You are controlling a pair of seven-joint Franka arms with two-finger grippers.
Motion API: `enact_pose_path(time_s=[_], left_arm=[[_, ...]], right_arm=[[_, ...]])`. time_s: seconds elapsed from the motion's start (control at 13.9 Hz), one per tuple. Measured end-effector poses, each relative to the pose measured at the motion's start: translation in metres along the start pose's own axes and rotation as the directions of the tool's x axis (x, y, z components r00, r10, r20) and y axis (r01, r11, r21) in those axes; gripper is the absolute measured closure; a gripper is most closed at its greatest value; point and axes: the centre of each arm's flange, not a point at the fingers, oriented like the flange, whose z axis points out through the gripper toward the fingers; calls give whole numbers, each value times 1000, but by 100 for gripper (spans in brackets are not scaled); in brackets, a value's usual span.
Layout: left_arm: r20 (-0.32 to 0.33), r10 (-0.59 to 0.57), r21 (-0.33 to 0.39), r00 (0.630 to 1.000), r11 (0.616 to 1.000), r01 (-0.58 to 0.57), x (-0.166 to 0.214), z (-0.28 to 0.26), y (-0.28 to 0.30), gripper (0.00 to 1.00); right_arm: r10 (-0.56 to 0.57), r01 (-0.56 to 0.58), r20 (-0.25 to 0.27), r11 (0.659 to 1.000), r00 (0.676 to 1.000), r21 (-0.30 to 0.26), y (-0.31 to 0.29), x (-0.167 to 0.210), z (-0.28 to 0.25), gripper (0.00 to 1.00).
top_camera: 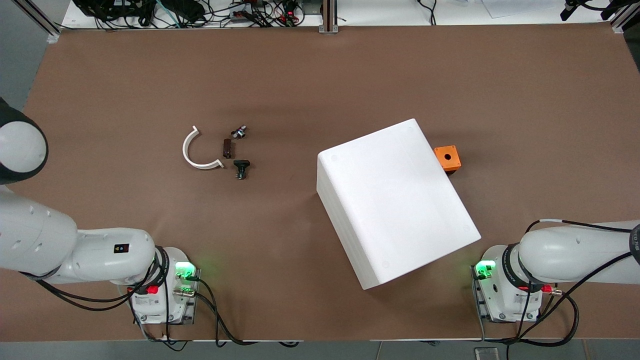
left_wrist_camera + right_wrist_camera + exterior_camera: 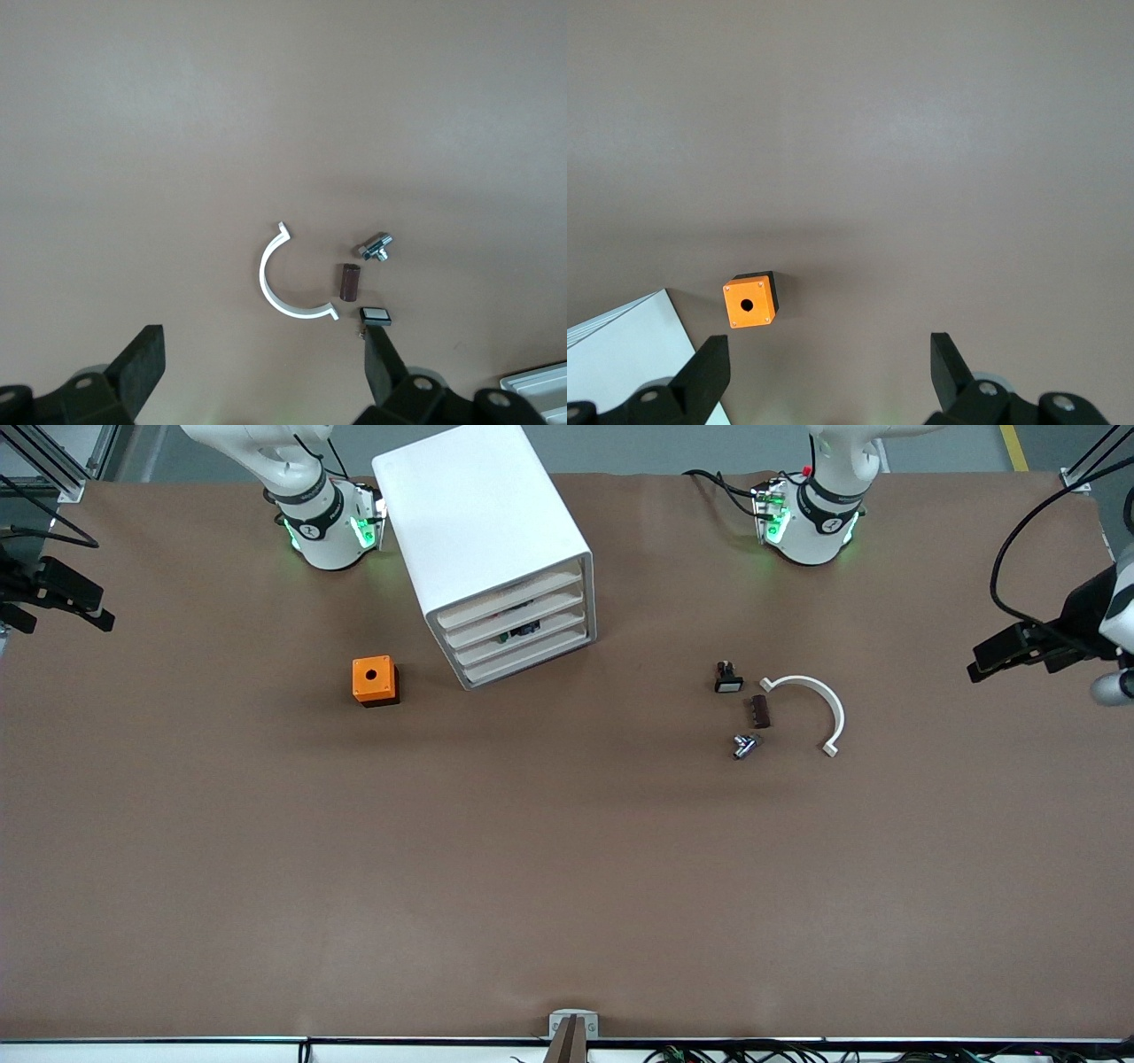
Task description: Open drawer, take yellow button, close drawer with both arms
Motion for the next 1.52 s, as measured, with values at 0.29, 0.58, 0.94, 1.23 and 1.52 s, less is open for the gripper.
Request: enact_pose_path(time_s=[0.29, 0.58, 0.94, 1.23, 1.52], left_arm=[[142, -14, 14, 990, 1000, 12, 38, 85, 14, 0], [231, -108, 74, 967, 993, 93, 44, 148, 81, 0], [321, -343, 106, 883, 939, 327, 2, 181, 210, 0], [455, -610, 183, 648, 777, 603, -15, 198, 261, 0], [523, -816, 437, 248, 506, 743, -28, 217, 290, 0]], right_arm=[[0, 0, 0, 1000, 1000, 0, 0, 0, 0, 0], [-2, 2, 0, 1000, 1000, 0, -1, 0, 0, 0], [-2, 2, 0, 1000, 1000, 0, -1, 0, 0, 0], [-2, 2, 2, 1000, 1000, 0, -1, 0, 0, 0], [-2, 2, 4, 1000, 1000, 0, -1, -1, 0, 0]])
